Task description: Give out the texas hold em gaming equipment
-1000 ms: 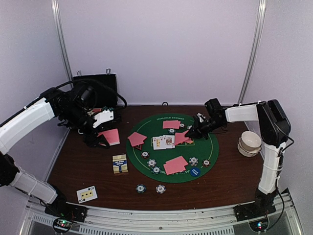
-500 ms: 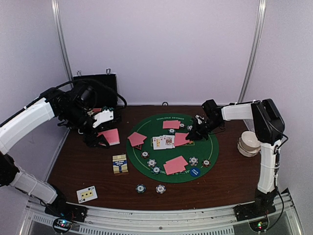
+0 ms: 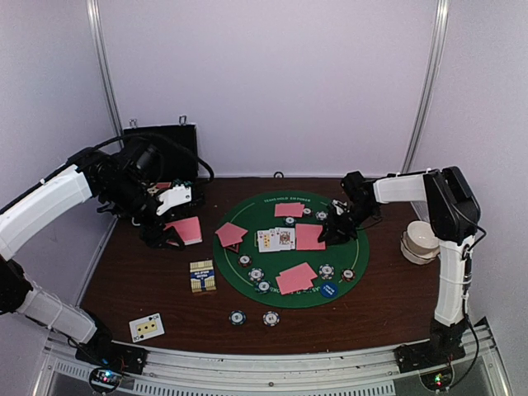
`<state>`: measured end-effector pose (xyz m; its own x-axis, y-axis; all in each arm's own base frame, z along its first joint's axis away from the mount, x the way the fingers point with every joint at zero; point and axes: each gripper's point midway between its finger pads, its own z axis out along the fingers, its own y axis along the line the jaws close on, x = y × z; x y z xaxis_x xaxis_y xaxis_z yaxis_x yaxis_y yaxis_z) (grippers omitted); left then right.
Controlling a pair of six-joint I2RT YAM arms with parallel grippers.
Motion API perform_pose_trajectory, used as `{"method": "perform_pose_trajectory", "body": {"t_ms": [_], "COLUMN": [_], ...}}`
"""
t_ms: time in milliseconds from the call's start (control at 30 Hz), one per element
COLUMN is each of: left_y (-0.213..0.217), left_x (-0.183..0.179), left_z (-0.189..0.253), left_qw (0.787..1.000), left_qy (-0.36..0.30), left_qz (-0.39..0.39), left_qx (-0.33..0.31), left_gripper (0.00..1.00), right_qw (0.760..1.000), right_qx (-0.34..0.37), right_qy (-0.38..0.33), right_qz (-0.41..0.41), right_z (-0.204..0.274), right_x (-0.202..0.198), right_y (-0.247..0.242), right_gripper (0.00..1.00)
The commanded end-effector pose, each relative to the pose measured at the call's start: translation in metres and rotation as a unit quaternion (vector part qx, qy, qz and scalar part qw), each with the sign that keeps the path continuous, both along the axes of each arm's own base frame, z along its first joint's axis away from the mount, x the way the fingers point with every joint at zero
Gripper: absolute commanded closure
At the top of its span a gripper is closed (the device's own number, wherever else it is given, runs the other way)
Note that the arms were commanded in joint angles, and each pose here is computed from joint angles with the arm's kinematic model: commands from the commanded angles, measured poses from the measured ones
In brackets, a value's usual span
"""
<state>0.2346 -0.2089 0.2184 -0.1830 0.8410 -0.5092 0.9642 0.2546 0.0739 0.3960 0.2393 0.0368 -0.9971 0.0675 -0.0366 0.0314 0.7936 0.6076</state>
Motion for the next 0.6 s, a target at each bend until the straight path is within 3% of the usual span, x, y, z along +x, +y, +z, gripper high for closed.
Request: {"method": "perform_pose_trajectory", "body": {"t_ms": [0,367,567], "left_y": [-0.004,-0.004,0.004], "left_x": [0.007,0.008,0.016], "left_z": [0.011,0.009,0.002], "left_qw": [1.000,1.000,1.000], "left_qy": [-0.011,-0.008,0.000], "left_qz": [0.008,0.008,0.024], "left_qx": [-0.019,-0.017,-0.009], "left_gripper": [1.00,1.00,1.00], "right_qw": [0.999,0.992,0.987], "right_qx": [-0.043,-0.120,-0.139], "right_qy": [-0.011,-0.040,-0.082], "right_qz": [0.007,0.021,0.016], "right_z": [0.000,0.012,0.037], "right_x": [-0.002,-0.004,-0.002], "right_y": [-0.011,-0.023,-0.024], "right_gripper": [0.73,0.51,0.26]}}
